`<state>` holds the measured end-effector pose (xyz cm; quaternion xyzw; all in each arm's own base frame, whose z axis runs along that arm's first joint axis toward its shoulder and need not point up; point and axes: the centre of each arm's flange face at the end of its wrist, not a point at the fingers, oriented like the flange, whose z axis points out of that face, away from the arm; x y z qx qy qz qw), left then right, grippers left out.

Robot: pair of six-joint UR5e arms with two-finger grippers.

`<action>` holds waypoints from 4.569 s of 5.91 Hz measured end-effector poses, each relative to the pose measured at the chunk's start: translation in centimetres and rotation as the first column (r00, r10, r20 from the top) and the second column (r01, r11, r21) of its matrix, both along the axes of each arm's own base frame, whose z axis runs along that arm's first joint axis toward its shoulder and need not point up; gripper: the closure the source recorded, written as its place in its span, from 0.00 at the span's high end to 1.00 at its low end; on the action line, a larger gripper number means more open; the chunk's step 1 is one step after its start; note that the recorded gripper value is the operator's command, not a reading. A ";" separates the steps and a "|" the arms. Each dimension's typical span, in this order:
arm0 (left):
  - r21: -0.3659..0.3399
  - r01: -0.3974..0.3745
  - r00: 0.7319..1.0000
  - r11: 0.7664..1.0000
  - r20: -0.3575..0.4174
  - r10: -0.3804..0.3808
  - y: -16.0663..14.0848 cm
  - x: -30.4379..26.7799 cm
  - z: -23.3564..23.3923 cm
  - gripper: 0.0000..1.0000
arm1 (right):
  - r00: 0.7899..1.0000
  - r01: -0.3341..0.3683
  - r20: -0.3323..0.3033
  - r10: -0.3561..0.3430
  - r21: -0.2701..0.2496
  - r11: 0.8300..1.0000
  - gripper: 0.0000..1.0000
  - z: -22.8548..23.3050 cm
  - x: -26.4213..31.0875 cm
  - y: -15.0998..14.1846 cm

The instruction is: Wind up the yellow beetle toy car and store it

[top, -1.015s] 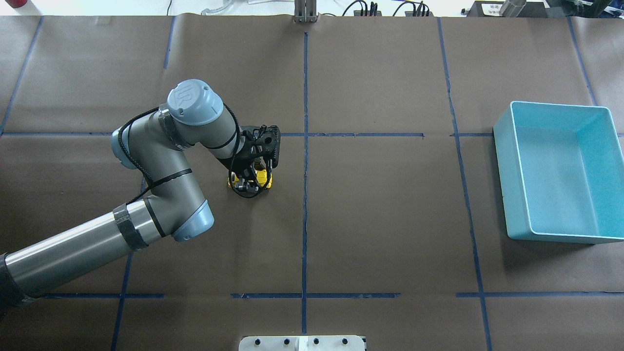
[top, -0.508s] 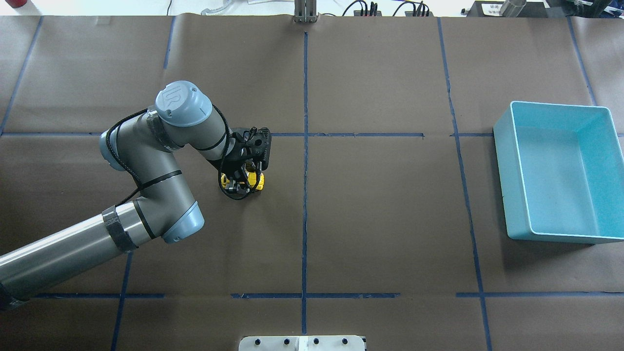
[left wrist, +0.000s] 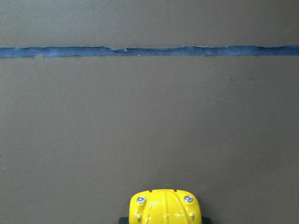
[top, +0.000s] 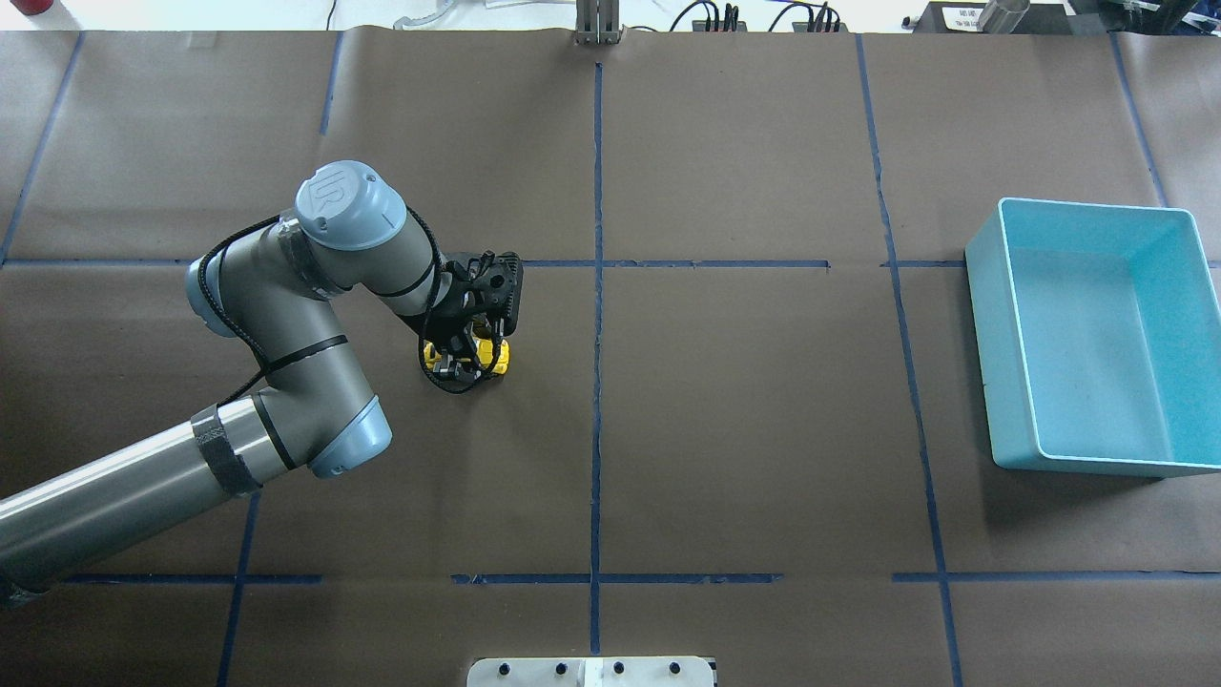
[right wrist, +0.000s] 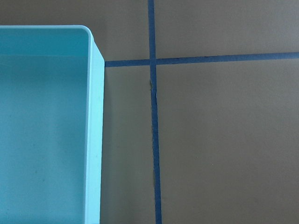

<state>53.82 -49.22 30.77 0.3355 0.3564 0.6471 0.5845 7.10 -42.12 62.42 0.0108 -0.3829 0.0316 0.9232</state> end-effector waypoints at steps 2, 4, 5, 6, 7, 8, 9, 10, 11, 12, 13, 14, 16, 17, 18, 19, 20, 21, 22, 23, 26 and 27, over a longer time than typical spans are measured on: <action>0.030 -0.018 1.000 0.999 0.000 0.018 -0.1 -0.1 0.1 1.00 | 1.000 0.000 0.000 0.000 0.000 1.000 1.00 0.0 0.0 0.0; 0.033 -0.009 1.000 0.999 0.003 0.009 -0.8 -0.7 0.2 1.00 | 1.000 0.000 0.000 0.000 0.002 1.000 1.00 0.0 0.0 0.0; 0.035 0.002 1.000 0.999 0.004 -0.002 -1.3 -1.3 0.1 1.00 | 1.000 0.000 0.000 0.000 0.002 1.000 1.00 -0.1 0.0 0.0; 0.029 0.034 0.999 0.999 0.016 -0.035 -3.0 -3.1 0.0 1.00 | 1.000 0.000 0.002 0.000 0.002 1.000 1.00 -0.1 0.0 0.0; 0.004 0.077 0.996 0.997 0.050 -0.077 -5.1 -5.7 0.1 1.00 | 1.000 0.000 0.003 0.000 0.002 1.000 1.00 -0.1 0.0 0.0; -0.035 0.119 0.988 0.992 0.100 -0.115 -6.9 -8.2 0.5 1.00 | 1.000 0.000 0.003 0.000 0.001 1.000 1.00 -0.1 0.0 0.0; -0.070 0.169 0.977 0.983 0.142 -0.158 -8.9 -11.1 0.8 1.00 | 1.000 0.000 0.003 0.000 0.001 1.000 1.00 -0.1 0.0 0.0; -0.100 0.232 0.961 0.967 0.175 -0.213 -10.9 -15.0 1.2 1.00 | 1.000 0.000 0.003 0.000 0.001 1.000 1.00 0.0 0.0 0.0; -0.146 0.298 0.942 0.943 0.208 -0.265 -12.8 -20.0 2.8 1.00 | 1.000 0.000 0.003 0.000 0.001 1.000 1.00 0.0 0.0 0.0; -0.236 0.356 0.922 0.904 0.247 -0.299 -14.5 -25.8 5.5 1.00 | 1.000 0.000 0.003 0.000 0.000 1.000 1.00 0.0 0.0 0.0; -0.340 0.421 0.897 0.841 0.292 -0.331 -15.7 -32.3 9.0 1.00 | 1.000 0.001 0.001 -0.001 0.000 1.000 1.00 0.0 -0.1 -0.1; -0.404 0.496 0.860 0.768 0.349 -0.372 -16.2 -38.1 12.7 1.00 | 1.000 0.001 -0.002 -0.001 -0.001 1.000 1.00 0.1 -0.1 -0.1; -0.468 0.638 0.765 0.611 0.479 -0.431 -16.5 -46.9 19.1 1.00 | 1.000 0.012 -0.004 -0.012 0.011 1.000 1.00 -0.2 -0.3 -0.6; -0.512 0.697 0.716 0.502 0.532 -0.452 -15.3 -49.5 21.9 1.00 | 1.000 0.027 -0.007 -0.027 0.020 0.999 1.00 -0.5 -0.8 -1.0; -0.578 0.746 0.661 0.330 0.585 -0.470 -13.7 -51.7 24.6 1.00 | 0.998 0.058 -0.018 -0.057 0.028 0.998 1.00 -0.9 -2.1 -1.8; -0.629 0.763 0.614 0.148 0.634 -0.471 -11.6 -54.2 27.4 1.00 | 0.994 0.103 -0.036 -0.101 0.034 0.994 1.00 -1.2 -4.2 -2.7; -0.646 0.763 0.576 0.011 0.673 -0.465 -9.3 -56.8 30.2 1.00 | 0.988 0.148 -0.053 -0.145 0.042 0.988 1.00 -1.5 -6.3 -3.5; -0.650 0.756 0.552 -0.077 0.697 -0.458 -7.3 -58.8 32.3 1.00 | 0.983 0.176 -0.066 -0.172 0.060 0.983 1.00 -2.1 -7.5 -4.2; -0.651 0.747 0.537 -0.138 0.712 -0.452 -6.1 -59.9 33.4 1.00 | 0.979 0.198 -0.071 -0.192 0.093 0.976 1.00 -3.3 -8.3 -4.6; -0.651 0.742 0.528 -0.163 0.716 -0.456 -5.8 -60.3 33.7 1.00 | 0.976 0.217 -0.069 -0.209 0.150 0.964 1.00 -5.8 -9.3 -5.0; -0.655 0.741 0.523 -0.149 0.702 -0.484 -5.4 -60.5 34.2 1.00 | 0.944 0.322 -0.066 -0.324 0.404 0.856 1.00 -17.3 -15.9 -5.3; -0.654 0.742 0.522 -0.147 0.702 -0.485 -5.4 -60.5 34.3 1.00 | 0.920 0.367 -0.072 -0.385 0.496 0.787 1.00 -22.0 -19.3 -4.6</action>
